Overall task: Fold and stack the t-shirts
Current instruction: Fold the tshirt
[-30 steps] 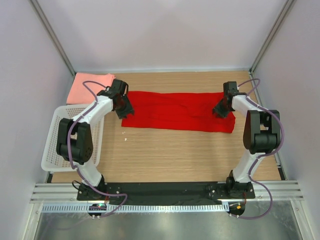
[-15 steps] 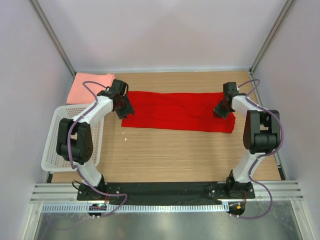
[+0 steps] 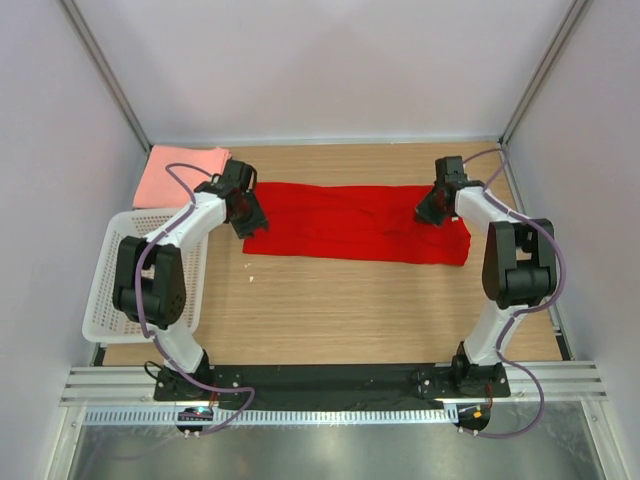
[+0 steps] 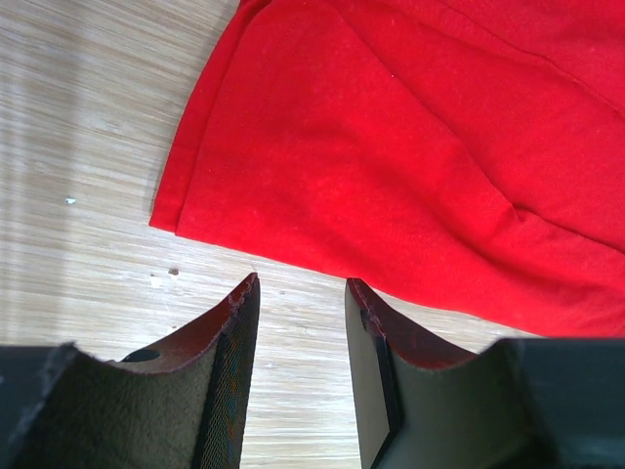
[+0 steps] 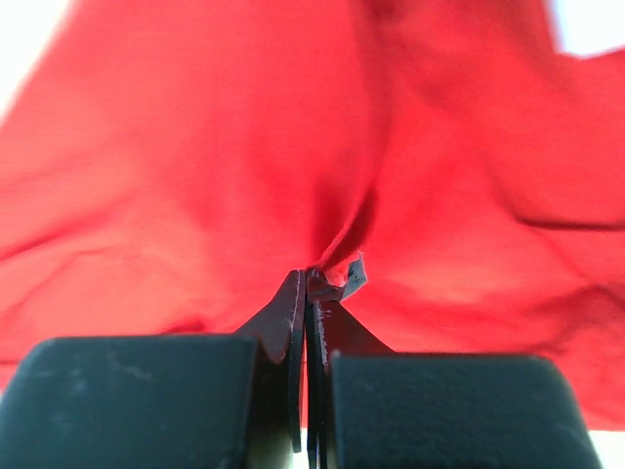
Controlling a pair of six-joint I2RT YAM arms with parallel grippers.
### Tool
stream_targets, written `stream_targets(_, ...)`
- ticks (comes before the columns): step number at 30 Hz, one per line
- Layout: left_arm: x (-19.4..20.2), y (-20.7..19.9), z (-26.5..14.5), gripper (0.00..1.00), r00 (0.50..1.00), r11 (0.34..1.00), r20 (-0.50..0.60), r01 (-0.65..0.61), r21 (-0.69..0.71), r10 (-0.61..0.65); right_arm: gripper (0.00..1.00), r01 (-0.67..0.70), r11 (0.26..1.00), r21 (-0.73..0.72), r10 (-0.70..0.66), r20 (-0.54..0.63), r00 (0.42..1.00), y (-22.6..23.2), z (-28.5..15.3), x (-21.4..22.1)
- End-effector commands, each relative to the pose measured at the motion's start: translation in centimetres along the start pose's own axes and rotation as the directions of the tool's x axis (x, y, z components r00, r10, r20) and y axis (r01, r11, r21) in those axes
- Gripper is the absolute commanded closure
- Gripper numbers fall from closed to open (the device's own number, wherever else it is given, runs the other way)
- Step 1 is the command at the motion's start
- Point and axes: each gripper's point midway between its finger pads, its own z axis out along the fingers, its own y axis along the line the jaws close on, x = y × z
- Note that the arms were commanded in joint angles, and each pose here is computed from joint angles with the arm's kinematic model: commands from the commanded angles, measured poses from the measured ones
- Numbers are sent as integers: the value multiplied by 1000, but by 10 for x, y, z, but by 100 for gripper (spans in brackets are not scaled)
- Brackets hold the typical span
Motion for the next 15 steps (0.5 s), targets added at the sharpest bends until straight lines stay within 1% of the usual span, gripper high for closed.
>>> stream_targets(1,-10,-10,-12,58,999,999,50,10,44,-13,99,43,984,-170,-27,97,995,59,-23,-31)
stream_targets(8,-10,-6,-13,58,998,1000,58,7,25,-8,99,81,974,-212,-50,150,987,84,-11,-51)
stream_targets(12,-9,-6,-11,58,999,1000,51,8,24,-9,99,95,954,-283,-47,173,984,104,-5,-60)
stream_targets(15,-10,-7,-9,58,999,1000,48,8,23,-9,99,91,931,-353,-35,161,986,120,-1,-60)
